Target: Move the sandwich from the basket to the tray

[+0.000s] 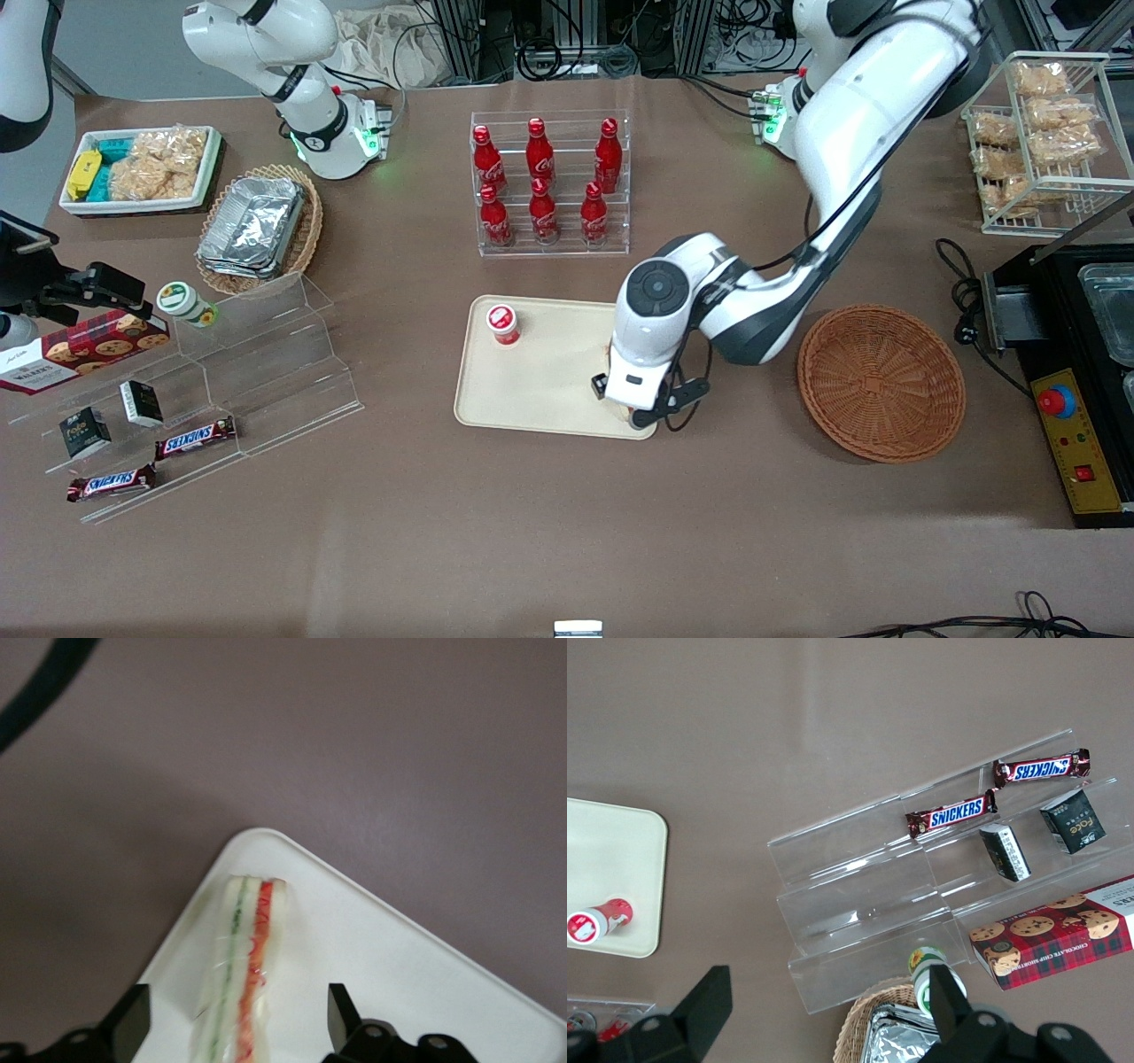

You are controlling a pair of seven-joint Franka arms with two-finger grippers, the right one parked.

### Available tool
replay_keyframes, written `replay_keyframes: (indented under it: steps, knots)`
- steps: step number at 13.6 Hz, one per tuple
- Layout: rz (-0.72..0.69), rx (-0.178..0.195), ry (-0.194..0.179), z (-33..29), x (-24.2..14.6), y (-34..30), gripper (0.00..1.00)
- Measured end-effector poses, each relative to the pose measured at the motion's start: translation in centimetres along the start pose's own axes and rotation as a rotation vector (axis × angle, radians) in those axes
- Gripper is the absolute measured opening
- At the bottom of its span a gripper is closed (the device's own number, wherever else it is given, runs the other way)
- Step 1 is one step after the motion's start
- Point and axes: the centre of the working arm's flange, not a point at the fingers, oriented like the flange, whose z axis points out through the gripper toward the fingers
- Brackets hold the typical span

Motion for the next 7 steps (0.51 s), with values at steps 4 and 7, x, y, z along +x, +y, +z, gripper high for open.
replay_keyframes:
  steps: [4,7]
  knots:
    - [-0.154,-0.049,0.045,-12.7,6.7,-5.5,1.00]
    - [-0.111,-0.026,0.005,-16.7,11.1,-10.9,1.00]
